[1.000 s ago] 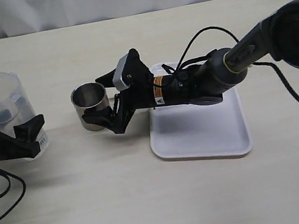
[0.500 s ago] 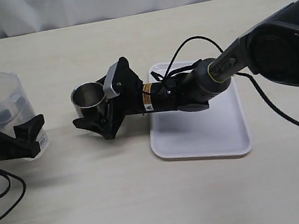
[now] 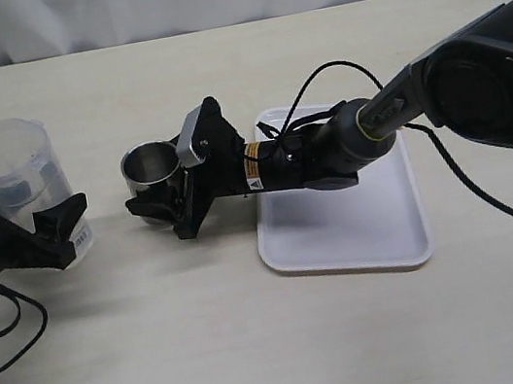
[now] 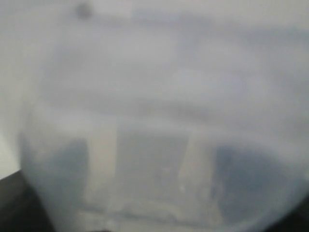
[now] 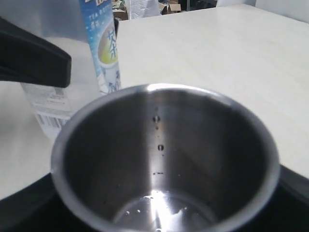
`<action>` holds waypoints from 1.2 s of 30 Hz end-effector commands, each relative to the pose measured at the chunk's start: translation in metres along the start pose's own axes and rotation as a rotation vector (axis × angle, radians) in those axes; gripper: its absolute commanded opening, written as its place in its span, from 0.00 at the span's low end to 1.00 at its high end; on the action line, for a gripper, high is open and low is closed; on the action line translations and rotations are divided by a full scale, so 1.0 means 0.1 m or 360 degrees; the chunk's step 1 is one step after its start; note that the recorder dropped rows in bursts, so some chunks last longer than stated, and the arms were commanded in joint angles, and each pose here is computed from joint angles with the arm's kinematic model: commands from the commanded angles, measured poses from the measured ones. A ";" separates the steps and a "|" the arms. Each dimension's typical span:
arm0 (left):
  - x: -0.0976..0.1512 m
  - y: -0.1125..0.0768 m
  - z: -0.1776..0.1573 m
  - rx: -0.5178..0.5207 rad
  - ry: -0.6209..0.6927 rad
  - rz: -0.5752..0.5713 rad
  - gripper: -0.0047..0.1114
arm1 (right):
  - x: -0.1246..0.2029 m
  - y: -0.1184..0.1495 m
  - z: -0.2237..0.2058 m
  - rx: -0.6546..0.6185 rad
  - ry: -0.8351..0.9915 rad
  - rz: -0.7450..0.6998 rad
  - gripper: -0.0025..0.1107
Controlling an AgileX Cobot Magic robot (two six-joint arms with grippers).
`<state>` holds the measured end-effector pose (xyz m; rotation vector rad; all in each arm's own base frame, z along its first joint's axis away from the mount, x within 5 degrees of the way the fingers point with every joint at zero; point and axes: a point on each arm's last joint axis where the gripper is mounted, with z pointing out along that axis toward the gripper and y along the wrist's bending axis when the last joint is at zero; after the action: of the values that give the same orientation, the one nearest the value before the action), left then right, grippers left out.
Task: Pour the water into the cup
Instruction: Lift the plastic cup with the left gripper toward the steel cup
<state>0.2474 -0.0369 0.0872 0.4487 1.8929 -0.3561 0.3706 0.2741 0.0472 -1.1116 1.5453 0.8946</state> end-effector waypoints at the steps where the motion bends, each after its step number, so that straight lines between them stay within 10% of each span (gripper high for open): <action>1: -0.16 0.02 0.14 0.0061 -0.0144 0.0068 0.04 | 0.01 0.00 0.00 -0.0012 0.0009 0.0032 0.06; 14: -0.58 0.34 0.58 0.0004 -0.0177 0.0393 0.04 | 0.01 0.00 0.00 -0.0012 0.0009 0.0032 0.06; 36: -0.79 0.28 0.80 0.0069 -0.0174 0.1142 0.04 | 0.01 0.00 0.00 -0.0012 0.0009 0.0032 0.06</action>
<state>0.3481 -0.0580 0.1270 1.0538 1.5461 0.0106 0.3703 0.2742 0.0473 -1.1011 1.5563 0.9098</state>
